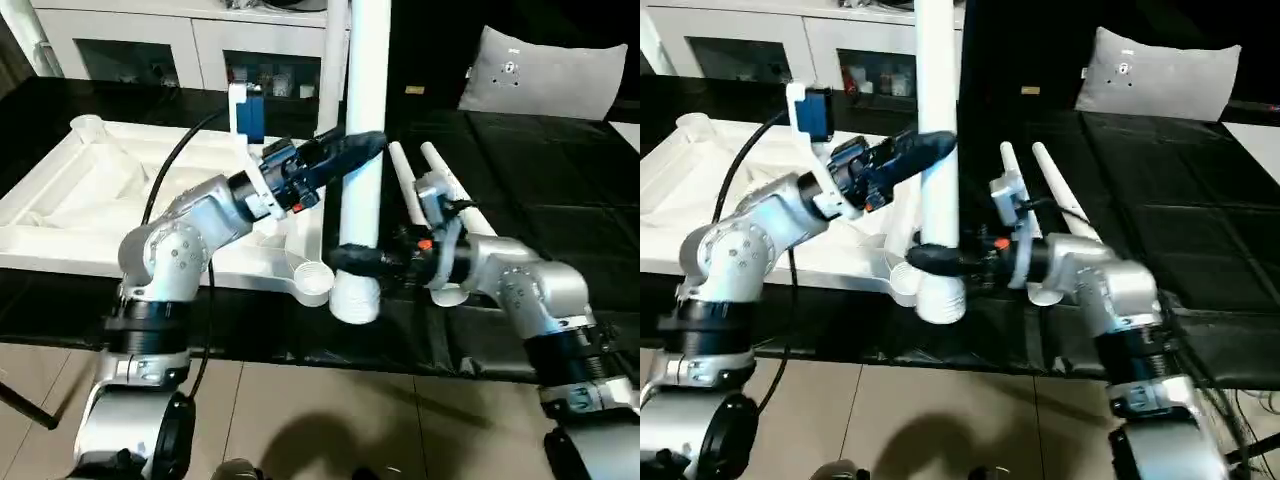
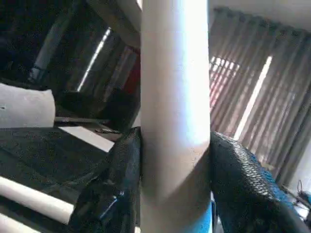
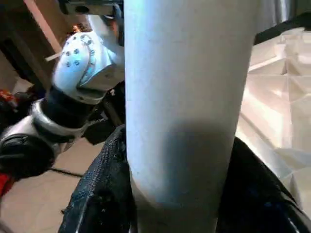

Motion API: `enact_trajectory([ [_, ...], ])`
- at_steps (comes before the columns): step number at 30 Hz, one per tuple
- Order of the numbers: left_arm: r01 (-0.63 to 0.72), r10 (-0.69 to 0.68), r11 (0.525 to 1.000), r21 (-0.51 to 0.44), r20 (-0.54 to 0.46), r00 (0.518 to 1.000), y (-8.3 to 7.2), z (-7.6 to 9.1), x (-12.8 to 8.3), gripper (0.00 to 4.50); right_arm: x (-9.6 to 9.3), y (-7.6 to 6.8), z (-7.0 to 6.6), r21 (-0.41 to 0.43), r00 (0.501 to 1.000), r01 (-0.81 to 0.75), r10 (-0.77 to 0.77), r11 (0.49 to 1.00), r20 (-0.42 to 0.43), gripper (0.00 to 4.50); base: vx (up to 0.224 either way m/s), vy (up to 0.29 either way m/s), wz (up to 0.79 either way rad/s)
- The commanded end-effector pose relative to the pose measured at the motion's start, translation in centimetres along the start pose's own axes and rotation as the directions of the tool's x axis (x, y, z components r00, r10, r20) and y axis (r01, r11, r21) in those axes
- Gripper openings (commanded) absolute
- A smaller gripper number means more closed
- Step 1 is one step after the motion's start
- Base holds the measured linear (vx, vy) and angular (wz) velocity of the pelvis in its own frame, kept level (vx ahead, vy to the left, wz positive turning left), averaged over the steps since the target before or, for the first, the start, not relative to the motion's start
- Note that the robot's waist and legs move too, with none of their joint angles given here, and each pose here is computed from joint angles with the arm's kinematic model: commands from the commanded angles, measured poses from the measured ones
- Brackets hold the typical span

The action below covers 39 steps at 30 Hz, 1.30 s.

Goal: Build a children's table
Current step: Pick table leg

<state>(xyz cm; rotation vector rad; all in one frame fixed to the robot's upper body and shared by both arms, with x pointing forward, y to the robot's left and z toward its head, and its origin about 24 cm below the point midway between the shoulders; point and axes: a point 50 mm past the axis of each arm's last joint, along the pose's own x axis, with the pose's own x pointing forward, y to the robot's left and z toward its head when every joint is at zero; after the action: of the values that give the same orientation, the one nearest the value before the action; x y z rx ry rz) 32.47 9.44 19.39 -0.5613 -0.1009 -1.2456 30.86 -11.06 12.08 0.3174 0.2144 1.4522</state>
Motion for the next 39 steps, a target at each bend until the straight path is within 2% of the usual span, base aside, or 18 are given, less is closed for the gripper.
enact_trajectory([
  [1,-0.018,0.017,1.0,0.012,0.05,0.999,-0.2,0.9,0.0,2.47,0.4,-0.3,0.1,-0.073,0.997,0.072,-0.074,0.995,-0.018,1.88,0.0,0.0,0.0],
  [2,-0.019,0.018,1.0,0.019,0.052,0.998,-0.3,0.9,-0.1,2.47,0.5,-0.5,0.1,-0.087,0.995,0.095,-0.097,0.992,-0.015,1.88,0.0,0.0,0.0],
  [4,-0.054,0.047,0.992,0.111,0.063,0.997,-0.5,0.6,-0.3,2.81,1.2,-1.8,0.2,-0.146,0.964,0.265,-0.266,0.953,0.01,1.88,0.0,0.0,0.0],
  [6,-0.063,0.054,0.99,0.129,0.072,0.996,-0.5,0.5,-0.3,2.87,1.4,-2.1,0.2,-0.158,0.953,0.301,-0.303,0.94,0.012,1.88,0.0,0.0,0.0],
  [9,-0.16,0.148,0.943,0.291,0.061,0.987,-0.6,-0.7,0.3,3.07,2.4,-2.6,0.9,-0.194,0.914,0.406,-0.391,0.893,0.108,1.87,0.0,0.0,0.0],
  [12,-0.245,0.229,0.904,0.349,0.089,0.969,-0.5,-1.4,1.1,3.07,3.1,-2.6,1.2,-0.201,0.897,0.437,-0.411,0.877,0.162,1.87,0.0,0.0,0.0],
  [13,-0.319,0.293,0.878,0.357,0.127,0.948,-0.1,-1.4,1.3,3.07,3.5,-2.6,1.3,-0.202,0.887,0.455,-0.423,0.867,0.184,1.87,0.0,0.0,0.0],
  [14,-0.438,0.397,0.819,0.371,0.184,0.899,0.7,-1.4,1.7,3.07,4.1,-2.6,1.3,-0.211,0.871,0.482,-0.439,0.851,0.22,1.87,0.0,0.0,0.0],
  [15,-0.468,0.424,0.798,0.379,0.2,0.884,0.9,-1.4,1.8,3.07,4.3,-2.6,1.3,-0.218,0.865,0.492,-0.445,0.843,0.232,1.87,0.0,0.0,0.0],
  [16,-0.469,0.425,0.798,0.379,0.2,0.883,0.9,-1.5,1.8,3.07,4.3,-2.6,1.3,-0.218,0.865,0.492,-0.445,0.843,0.232,1.87,0.0,0.0,0.0],
  [21,-0.571,0.531,0.689,0.447,0.225,0.817,1.7,-2.3,2.4,3.07,5.5,-2.6,0.6,-0.218,0.849,0.519,-0.468,0.826,0.246,1.87,0.0,0.0,0.0],
  [22,-0.585,0.544,0.676,0.448,0.232,0.806,1.8,-2.3,2.4,2.79,5.5,-2.6,0.5,-0.218,0.846,0.524,-0.472,0.823,0.248,1.87,0.0,0.0,0.0],
  [26,-0.633,0.579,0.613,0.473,0.276,0.767,1.9,-2.4,2.4,2.58,5.4,-2.9,0.6,-0.205,0.823,0.556,-0.498,0.806,0.274,1.87,0.0,0.0,0.0],
  [28,-0.629,0.573,0.606,0.487,0.283,0.77,1.8,-2.5,2.5,2.3,5.3,-3.0,0.7,-0.207,0.816,0.566,-0.507,0.798,0.278,1.87,0.0,0.0,0.0],
  [30,-0.629,0.57,0.612,0.478,0.285,0.771,1.7,-2.6,2.6,2.3,5.2,-3.0,0.6,-0.207,0.817,0.565,-0.507,0.798,0.276,1.87,0.0,0.0,0.0],
  [31,-0.636,0.576,0.604,0.48,0.288,0.765,1.7,-2.6,2.6,2.05,5.2,-3.0,0.6,-0.207,0.816,0.567,-0.508,0.798,0.275,1.87,0.0,0.0,0.0],
  [37,-0.648,0.592,0.591,0.481,0.287,0.753,2.1,-2.8,2.5,1.85,5.0,-3.5,0.4,-0.196,0.797,0.597,-0.546,0.778,0.258,1.87,0.0,0.0,0.0],
  [39,-0.648,0.595,0.594,0.476,0.282,0.753,2.2,-2.7,2.4,1.85,5.0,-3.5,0.4,-0.174,0.81,0.575,-0.527,0.799,0.257,1.87,0.0,0.0,0.0],
])
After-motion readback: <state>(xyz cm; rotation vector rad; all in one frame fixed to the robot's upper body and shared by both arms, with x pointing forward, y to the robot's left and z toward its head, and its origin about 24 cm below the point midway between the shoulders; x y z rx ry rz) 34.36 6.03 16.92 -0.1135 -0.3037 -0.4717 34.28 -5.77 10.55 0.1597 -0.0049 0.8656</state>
